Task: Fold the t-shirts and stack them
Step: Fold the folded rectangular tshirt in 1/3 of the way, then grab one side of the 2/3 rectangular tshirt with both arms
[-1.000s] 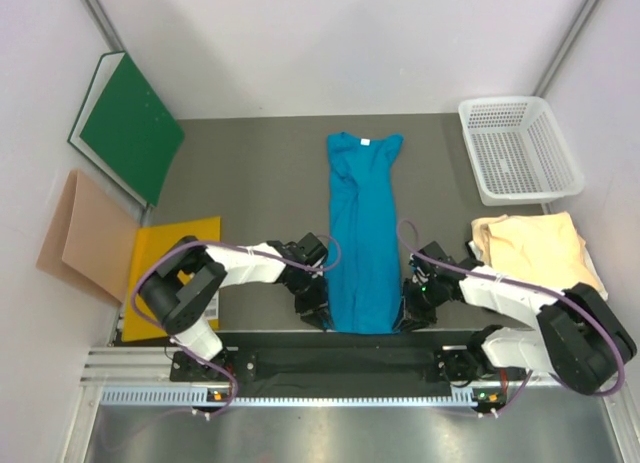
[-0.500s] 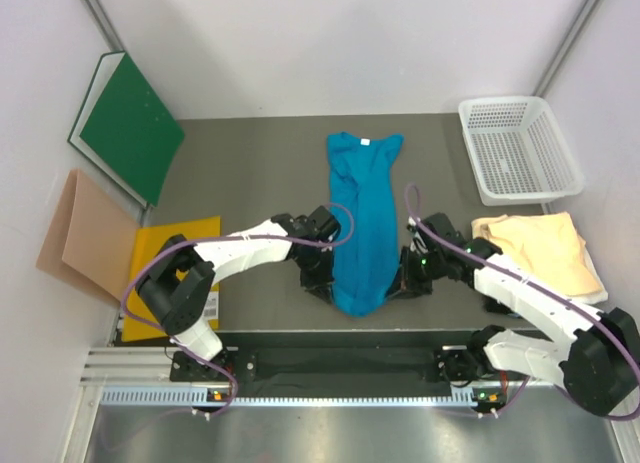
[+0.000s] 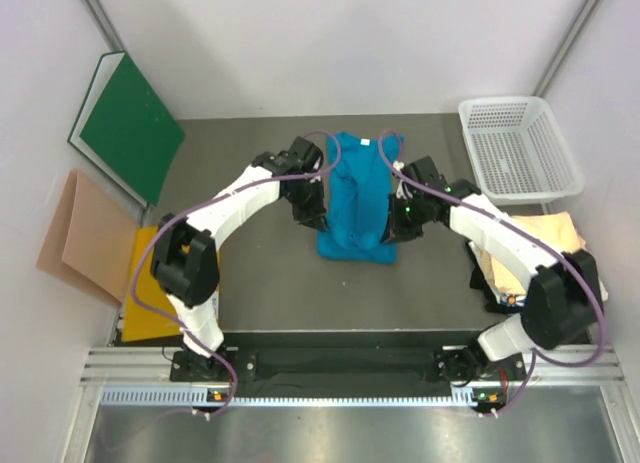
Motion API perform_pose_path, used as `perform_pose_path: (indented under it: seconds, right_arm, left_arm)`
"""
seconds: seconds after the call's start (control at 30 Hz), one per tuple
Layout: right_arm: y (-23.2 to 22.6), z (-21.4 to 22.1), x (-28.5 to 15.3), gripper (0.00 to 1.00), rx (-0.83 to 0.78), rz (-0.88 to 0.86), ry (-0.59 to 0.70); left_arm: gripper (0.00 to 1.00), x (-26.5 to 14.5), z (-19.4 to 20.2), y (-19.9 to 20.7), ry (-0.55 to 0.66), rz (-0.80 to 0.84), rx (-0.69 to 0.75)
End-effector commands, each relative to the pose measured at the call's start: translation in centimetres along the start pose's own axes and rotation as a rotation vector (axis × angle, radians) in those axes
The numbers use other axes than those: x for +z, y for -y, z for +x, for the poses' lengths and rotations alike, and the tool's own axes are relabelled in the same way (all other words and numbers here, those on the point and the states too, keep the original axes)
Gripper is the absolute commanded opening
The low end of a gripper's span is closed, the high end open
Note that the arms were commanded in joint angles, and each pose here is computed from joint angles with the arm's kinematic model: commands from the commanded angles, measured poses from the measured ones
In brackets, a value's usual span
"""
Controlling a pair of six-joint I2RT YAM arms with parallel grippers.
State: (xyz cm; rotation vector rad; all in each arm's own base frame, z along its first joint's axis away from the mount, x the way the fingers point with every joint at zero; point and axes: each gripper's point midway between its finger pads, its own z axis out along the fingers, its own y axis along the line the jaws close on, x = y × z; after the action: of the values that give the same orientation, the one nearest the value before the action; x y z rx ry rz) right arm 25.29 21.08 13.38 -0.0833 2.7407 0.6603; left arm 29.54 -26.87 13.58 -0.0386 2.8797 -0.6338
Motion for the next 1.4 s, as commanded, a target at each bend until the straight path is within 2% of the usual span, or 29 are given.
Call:
perform_pose_path:
  seconds: [0.0, 0.3, 0.37, 0.4, 0.43, 0.5, 0.53, 0.6, 0.63, 0.7, 0.73, 0.8, 0.83, 0.9, 1.0, 1.03, 1.1, 1.23, 1.37]
  right_arm:
    - [1.3, -5.5, 1.3, 0.0, -0.098, 0.048, 0.061]
    - [4.1, -12.2, 4.2, 0.0, -0.049, 0.1, 0.08]
    - [4.5, -13.8, 4.2, 0.0, -0.039, 0.11, 0.106]
    - [4.9, -14.1, 5.2, 0.0, -0.028, 0.115, 0.096]
    - [5.1, -14.6, 5.6, 0.01, -0.02, 0.117, 0.098]
    - [5.5, -16.0, 7.1, 0.02, -0.012, 0.114, 0.102]
    - [5.5, -17.2, 7.2, 0.03, -0.002, 0.116, 0.125]
    - [6.2, -18.4, 8.0, 0.03, 0.024, 0.13, 0.157]
    - [6.4, -19.3, 8.0, 0.08, 0.057, 0.128, 0.202]
    - [6.2, -20.8, 6.0, 0.3, 0.072, 0.136, 0.297]
    - [6.4, -20.9, 5.7, 0.48, 0.087, 0.148, 0.331]
    - [6.3, -21.3, 2.8, 0.6, 0.092, 0.174, 0.41]
    - [6.8, -20.2, 2.7, 0.69, 0.103, 0.191, 0.403]
    - [6.4, -19.0, 1.3, 0.7, 0.1, 0.177, 0.397]
    - [7.2, -14.5, 1.9, 0.7, 0.131, 0.184, 0.278]
    - [8.1, -12.1, 2.8, 0.7, 0.155, 0.196, 0.218]
    - [7.7, -9.7, 3.0, 0.69, 0.189, 0.158, 0.172]
    - [8.7, -3.3, 5.3, 0.66, 0.291, 0.124, 0.03]
    - [9.0, -0.4, 7.3, 0.64, 0.365, 0.082, -0.024]
  left_arm:
    - [0.0, 1.1, -3.5, -0.3, -0.017, 0.014, 0.06]
    - [0.01, 4.2, -9.2, 0.4, -0.034, 0.051, 0.098]
    - [0.03, 4.6, -10.2, 0.1, -0.035, 0.063, 0.083]
    - [0.07, 4.8, -10.4, 0.1, -0.039, 0.078, 0.078]
    - [0.52, 5.0, -11.1, -0.3, -0.036, 0.086, 0.067]
    - [0.89, 4.9, -11.9, -0.8, -0.022, 0.081, 0.052]
    - [0.99, 4.5, -12.7, -1.3, 0.0, 0.08, 0.042]
    - [0.99, 3.7, -13.5, -1.7, 0.032, 0.087, 0.048]
    - [0.99, 3.1, -13.9, -2.3, 0.045, 0.085, 0.041]
    - [0.99, 2.5, -13.5, -3.1, 0.045, 0.079, 0.045]
    - [0.99, 2.2, -13.4, -3.7, 0.048, 0.071, 0.04]
    - [0.99, 2.2, -11.8, -4.5, 0.026, 0.059, 0.047]
    - [0.99, 2.3, -11.0, -4.7, 0.008, 0.064, 0.045]
    - [0.99, 2.7, -8.7, -5.4, -0.041, 0.071, 0.02]
    - [0.99, 3.4, -5.5, -5.7, -0.095, 0.107, -0.026]
    - [0.98, 3.6, -5.6, -5.5, -0.077, 0.127, -0.024]
    - [0.98, 4.0, -3.7, -5.2, -0.109, 0.15, -0.05]
    - [0.96, 5.2, -2.4, -4.7, -0.116, 0.167, -0.074]
    - [0.93, 6.3, -2.5, -4.3, -0.099, 0.19, -0.099]
